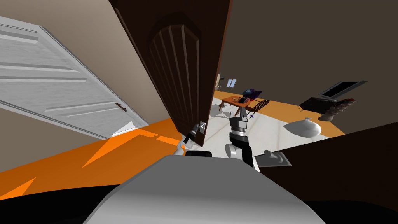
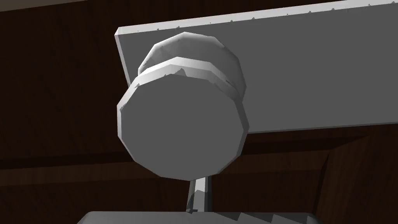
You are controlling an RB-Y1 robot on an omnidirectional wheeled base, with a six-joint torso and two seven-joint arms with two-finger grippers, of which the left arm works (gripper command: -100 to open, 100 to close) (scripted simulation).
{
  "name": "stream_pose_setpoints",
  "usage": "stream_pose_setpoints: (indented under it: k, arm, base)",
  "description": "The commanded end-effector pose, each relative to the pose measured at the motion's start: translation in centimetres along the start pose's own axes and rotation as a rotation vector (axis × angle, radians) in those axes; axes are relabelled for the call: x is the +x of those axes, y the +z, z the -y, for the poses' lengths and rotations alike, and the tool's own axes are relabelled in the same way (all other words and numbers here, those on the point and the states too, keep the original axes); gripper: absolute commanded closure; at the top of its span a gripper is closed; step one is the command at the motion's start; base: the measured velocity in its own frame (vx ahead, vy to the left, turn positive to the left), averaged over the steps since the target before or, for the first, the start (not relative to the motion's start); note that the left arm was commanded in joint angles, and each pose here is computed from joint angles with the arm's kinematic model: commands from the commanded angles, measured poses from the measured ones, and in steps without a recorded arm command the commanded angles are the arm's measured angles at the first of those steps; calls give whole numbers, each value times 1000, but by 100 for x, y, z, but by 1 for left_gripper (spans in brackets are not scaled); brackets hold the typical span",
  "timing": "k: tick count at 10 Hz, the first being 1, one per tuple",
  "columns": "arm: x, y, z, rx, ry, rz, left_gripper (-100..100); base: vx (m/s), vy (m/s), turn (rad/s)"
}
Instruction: Push the door open
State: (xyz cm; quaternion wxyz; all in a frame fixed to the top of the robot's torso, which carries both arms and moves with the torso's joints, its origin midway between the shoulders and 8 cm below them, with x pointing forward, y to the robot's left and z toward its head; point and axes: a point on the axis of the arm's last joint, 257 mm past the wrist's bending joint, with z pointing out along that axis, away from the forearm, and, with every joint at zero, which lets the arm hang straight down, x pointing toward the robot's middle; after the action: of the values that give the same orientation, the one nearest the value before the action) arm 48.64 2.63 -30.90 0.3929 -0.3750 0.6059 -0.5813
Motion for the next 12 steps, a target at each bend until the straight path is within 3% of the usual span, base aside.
stream_pose_setpoints:
  k: [1,2,3,6,9,12]
  arm:
    - [-12,-30,-12,-3,11,0,100]
    - [107,-47,0,-2,5,-16,-100]
    - [107,-47,0,-2,5,-16,-100]
    - [352,-84,41,2,-7,-44,-100]
    - [682,-102,152,17,-39,-76,-100]
    - [556,-113,99,8,-16,-65,-100]
  base:
    - [262,-68,232]
    - [9,4,121]
    - [-197,63,-9]
    - [-248,59,41]
    - [-233,103,56]
    - [39,-32,-21]
